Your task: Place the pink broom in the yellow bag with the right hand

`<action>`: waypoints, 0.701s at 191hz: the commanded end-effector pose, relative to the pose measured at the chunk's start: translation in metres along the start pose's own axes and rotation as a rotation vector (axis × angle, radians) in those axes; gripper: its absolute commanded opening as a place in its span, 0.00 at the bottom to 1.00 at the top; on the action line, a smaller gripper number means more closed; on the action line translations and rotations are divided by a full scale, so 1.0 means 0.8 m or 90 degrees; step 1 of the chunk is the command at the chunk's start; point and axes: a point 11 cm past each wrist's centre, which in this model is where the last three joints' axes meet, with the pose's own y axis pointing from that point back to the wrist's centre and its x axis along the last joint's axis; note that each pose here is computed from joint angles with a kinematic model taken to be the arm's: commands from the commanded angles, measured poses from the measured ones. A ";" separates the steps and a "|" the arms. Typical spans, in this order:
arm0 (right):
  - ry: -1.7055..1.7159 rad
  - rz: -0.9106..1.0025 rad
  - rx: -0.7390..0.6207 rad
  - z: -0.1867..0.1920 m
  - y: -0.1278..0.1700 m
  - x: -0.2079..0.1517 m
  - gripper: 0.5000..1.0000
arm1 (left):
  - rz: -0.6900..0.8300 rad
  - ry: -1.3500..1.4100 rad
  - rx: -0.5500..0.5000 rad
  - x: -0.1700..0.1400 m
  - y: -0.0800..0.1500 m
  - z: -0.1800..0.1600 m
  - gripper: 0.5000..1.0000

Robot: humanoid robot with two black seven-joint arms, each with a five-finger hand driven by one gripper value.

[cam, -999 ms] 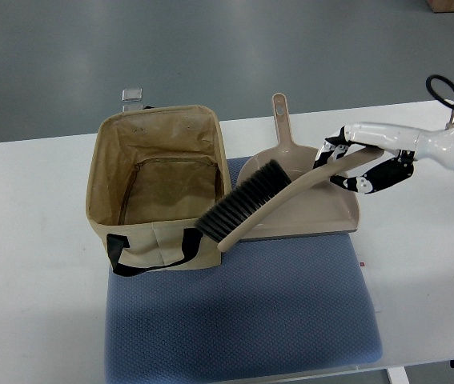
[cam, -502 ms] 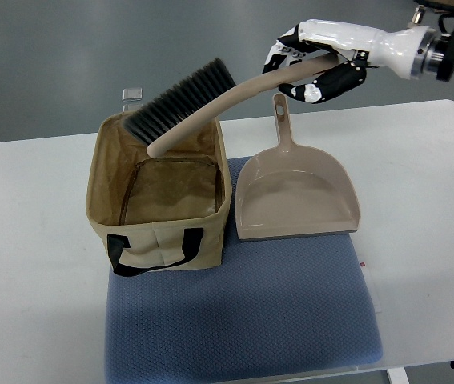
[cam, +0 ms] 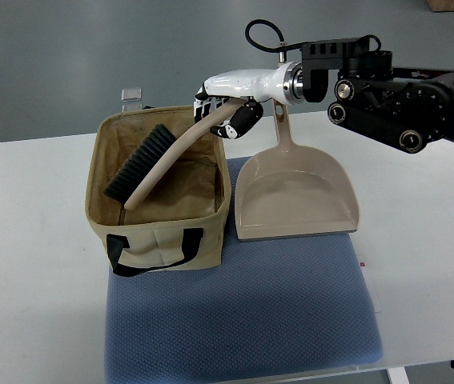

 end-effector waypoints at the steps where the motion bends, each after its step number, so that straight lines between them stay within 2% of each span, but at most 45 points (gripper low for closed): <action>1: 0.011 -0.010 -0.018 0.009 -0.004 -0.008 0.00 | -0.004 0.000 0.000 -0.003 0.000 0.000 1.00; 28: 0.018 -0.015 -0.018 0.008 -0.006 -0.013 0.00 | -0.003 0.000 0.000 -0.002 0.000 0.000 1.00; 29: 0.017 -0.016 -0.017 0.007 -0.007 -0.014 0.06 | -0.003 0.001 0.000 -0.002 0.000 0.000 1.00; 30: 0.017 -0.016 -0.017 0.007 -0.007 -0.014 0.06 | -0.003 0.001 0.000 -0.002 0.000 0.000 1.00; 31: 0.017 -0.016 -0.016 0.006 -0.008 -0.014 0.21 | -0.003 0.001 0.000 -0.002 0.000 0.000 1.00; 32: 0.017 -0.016 -0.016 0.006 -0.008 -0.014 0.21 | -0.003 0.001 0.000 -0.002 0.000 0.000 1.00; 33: 0.017 -0.016 -0.015 0.005 -0.008 -0.014 0.35 | -0.003 0.001 0.000 -0.002 0.000 0.000 1.00; 34: 0.017 -0.016 -0.015 0.005 -0.008 -0.014 0.36 | -0.003 0.001 0.000 -0.002 0.000 0.000 1.00; 35: 0.016 -0.018 -0.013 0.004 -0.009 -0.014 0.49 | -0.003 0.001 0.000 -0.002 0.000 0.000 1.00; 36: 0.016 -0.018 -0.013 0.004 -0.009 -0.014 0.49 | -0.003 0.001 0.000 -0.002 0.000 0.000 1.00; 37: 0.015 -0.019 -0.012 0.003 -0.010 -0.016 0.59 | -0.003 0.001 0.000 -0.002 0.000 0.000 1.00; 38: 0.015 -0.019 -0.012 0.003 -0.010 -0.016 0.59 | -0.003 0.001 0.000 -0.002 0.000 0.000 1.00; 39: 0.015 -0.020 -0.010 0.002 -0.010 -0.016 0.66 | -0.003 0.001 0.000 -0.002 0.000 0.000 1.00; 41: 0.015 -0.020 -0.010 0.002 -0.010 -0.016 0.66 | -0.003 0.001 0.000 -0.002 0.000 0.000 1.00; 42: 0.015 -0.021 -0.009 0.001 -0.012 -0.017 0.71 | -0.003 0.001 0.000 -0.002 0.000 0.000 1.00; 46: 0.015 -0.021 -0.004 -0.003 -0.013 -0.016 0.76 | -0.002 0.001 0.000 -0.002 0.000 0.000 1.00; 64: 0.012 -0.020 -0.001 -0.005 -0.012 -0.014 0.86 | -0.002 0.001 0.000 -0.002 0.000 0.000 1.00; 103: 0.012 0.017 -0.001 -0.004 0.007 0.023 0.86 | -0.003 0.002 0.000 -0.002 0.000 0.000 1.00; 134: -0.107 0.148 0.044 -0.010 0.040 0.097 0.86 | -0.002 0.002 0.000 -0.001 0.000 0.000 1.00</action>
